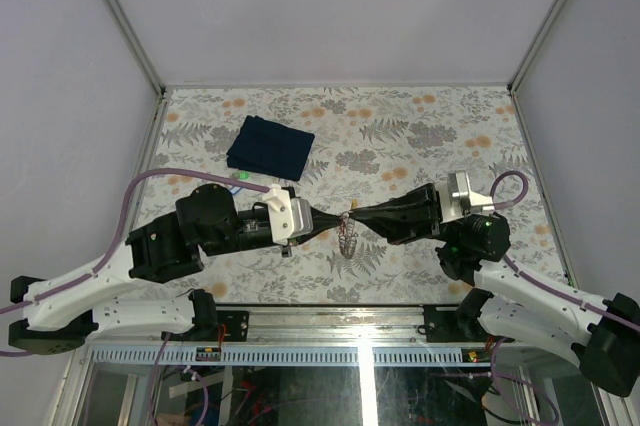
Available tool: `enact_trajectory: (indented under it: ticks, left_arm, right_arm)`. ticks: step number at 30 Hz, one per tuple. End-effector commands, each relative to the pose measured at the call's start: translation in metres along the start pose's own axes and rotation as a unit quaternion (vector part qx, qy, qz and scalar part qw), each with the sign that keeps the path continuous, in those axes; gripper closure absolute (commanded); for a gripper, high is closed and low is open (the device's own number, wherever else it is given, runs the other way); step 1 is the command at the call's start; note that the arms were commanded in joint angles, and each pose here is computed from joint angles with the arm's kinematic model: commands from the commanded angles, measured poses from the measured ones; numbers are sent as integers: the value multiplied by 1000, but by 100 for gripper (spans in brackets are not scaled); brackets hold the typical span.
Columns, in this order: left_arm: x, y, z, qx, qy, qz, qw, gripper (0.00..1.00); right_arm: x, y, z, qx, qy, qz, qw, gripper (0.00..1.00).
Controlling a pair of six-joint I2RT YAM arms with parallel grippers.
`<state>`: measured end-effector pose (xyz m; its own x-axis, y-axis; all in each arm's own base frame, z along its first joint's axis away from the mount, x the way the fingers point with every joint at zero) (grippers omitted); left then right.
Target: Put the keys on the keyring
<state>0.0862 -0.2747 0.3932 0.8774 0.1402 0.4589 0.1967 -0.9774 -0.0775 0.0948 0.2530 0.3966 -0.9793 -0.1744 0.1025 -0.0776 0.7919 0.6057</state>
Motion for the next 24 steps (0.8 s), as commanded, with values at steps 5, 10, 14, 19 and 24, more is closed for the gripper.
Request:
enact_trajectory:
  ticks: [5,10,14,19,24]
  left_arm:
    - [-1,8,-2,-19,-11,-6,1000,100]
    - [-3,13,-1,-20,-14,0,1000,100]
    - [-5,16,0,-21,-16,5,1000,100]
    - [-7,18,1,-21,-19,11,1000,100]
    - [-8,20,1,-21,-21,14,999,100]
  right_arm:
    - [12,6,-36,-88,-27,-18,996,100]
    - [10,6,-39,-103,-27,-13,994,100]
    - [8,5,-39,-112,-27,-8,993,100]
    - [5,4,-39,-115,-26,-1,993,100]
    - [2,3,-39,-119,-26,10,992,100]
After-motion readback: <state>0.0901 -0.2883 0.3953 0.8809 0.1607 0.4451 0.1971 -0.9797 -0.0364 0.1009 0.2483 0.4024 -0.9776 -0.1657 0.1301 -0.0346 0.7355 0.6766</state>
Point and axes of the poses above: each gripper's point midway between its finger pads, its own y axis out along the fingers, its own x axis along the line the jaws close on, z = x × y, the point moved 3 cm from there along -y, back along the fingers, and after that the axes turned 14 degrees about y, right-handed, at the moved point
